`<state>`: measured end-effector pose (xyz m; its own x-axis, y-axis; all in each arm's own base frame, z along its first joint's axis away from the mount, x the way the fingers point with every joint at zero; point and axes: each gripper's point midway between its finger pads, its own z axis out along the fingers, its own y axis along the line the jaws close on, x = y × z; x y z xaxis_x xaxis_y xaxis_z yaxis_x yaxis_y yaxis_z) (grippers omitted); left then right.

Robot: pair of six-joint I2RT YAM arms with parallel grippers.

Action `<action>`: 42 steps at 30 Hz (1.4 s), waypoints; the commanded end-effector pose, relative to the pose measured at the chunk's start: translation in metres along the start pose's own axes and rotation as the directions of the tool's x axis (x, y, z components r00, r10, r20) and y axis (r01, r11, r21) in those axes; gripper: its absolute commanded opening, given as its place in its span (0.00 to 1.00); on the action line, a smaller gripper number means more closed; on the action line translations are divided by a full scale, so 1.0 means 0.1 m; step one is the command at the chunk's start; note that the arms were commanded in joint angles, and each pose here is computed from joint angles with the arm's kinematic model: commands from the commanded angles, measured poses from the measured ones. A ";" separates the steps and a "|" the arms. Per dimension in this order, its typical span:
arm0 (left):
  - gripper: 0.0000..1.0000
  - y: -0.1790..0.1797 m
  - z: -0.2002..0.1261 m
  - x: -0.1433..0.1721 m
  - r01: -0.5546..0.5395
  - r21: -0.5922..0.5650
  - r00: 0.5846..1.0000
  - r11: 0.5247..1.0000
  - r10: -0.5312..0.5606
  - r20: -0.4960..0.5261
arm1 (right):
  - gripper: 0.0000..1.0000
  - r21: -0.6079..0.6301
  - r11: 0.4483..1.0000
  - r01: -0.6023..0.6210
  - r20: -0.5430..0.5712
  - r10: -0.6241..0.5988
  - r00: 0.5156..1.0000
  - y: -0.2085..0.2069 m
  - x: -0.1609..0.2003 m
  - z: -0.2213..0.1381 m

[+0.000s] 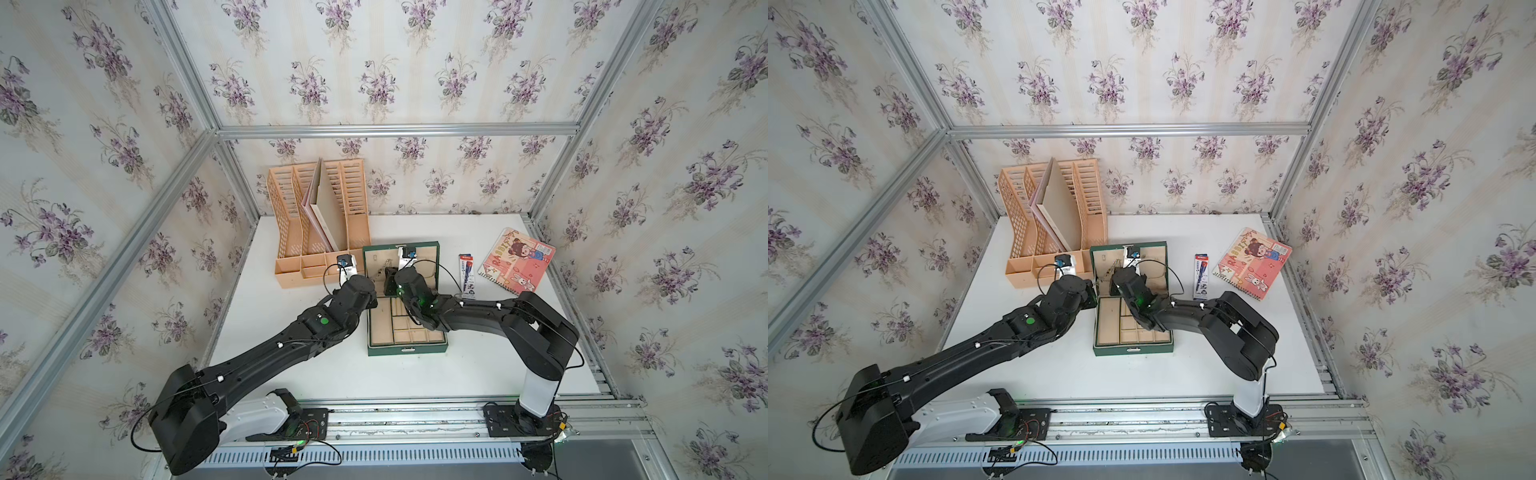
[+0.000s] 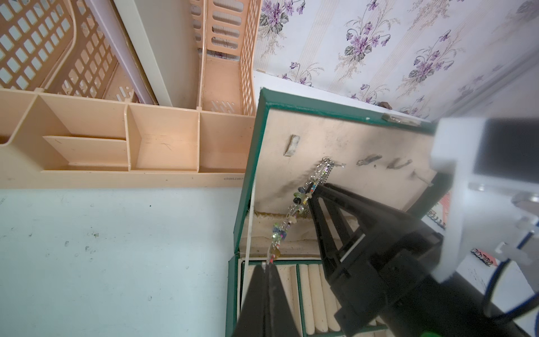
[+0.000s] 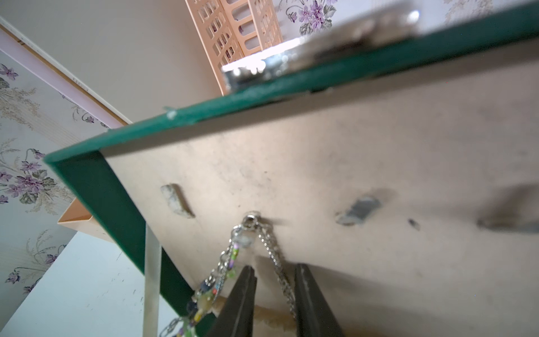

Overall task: Put jewelry chain into jewelry box
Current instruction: Adjust the necklace in the jewelry box.

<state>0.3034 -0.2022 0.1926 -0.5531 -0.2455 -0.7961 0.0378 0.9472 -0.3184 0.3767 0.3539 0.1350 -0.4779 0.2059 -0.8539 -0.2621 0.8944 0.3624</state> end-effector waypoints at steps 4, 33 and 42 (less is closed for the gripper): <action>0.00 -0.01 -0.03 -0.04 0.004 0.010 1.000 1.000 -0.004 0.018 | 0.13 0.016 0.999 -0.030 0.001 0.030 1.000 -0.03 0.01 0.01; 0.00 -0.01 0.02 -0.02 0.004 -0.004 1.000 1.000 -0.004 0.008 | 0.00 0.015 0.999 -0.046 -0.032 0.046 0.998 -0.19 0.21 -0.04; 0.00 -0.05 0.13 0.03 -0.003 -0.016 1.000 1.000 0.003 -0.013 | 0.29 -0.009 0.998 -0.060 -0.005 0.060 0.998 -0.15 0.03 -0.15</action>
<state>0.3086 -0.2076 0.1808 -0.5749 -0.2269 -0.7861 0.0270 0.9550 -0.2954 0.3673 0.3379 0.1269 -0.5048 0.2500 -0.8262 -0.2399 0.8788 0.4125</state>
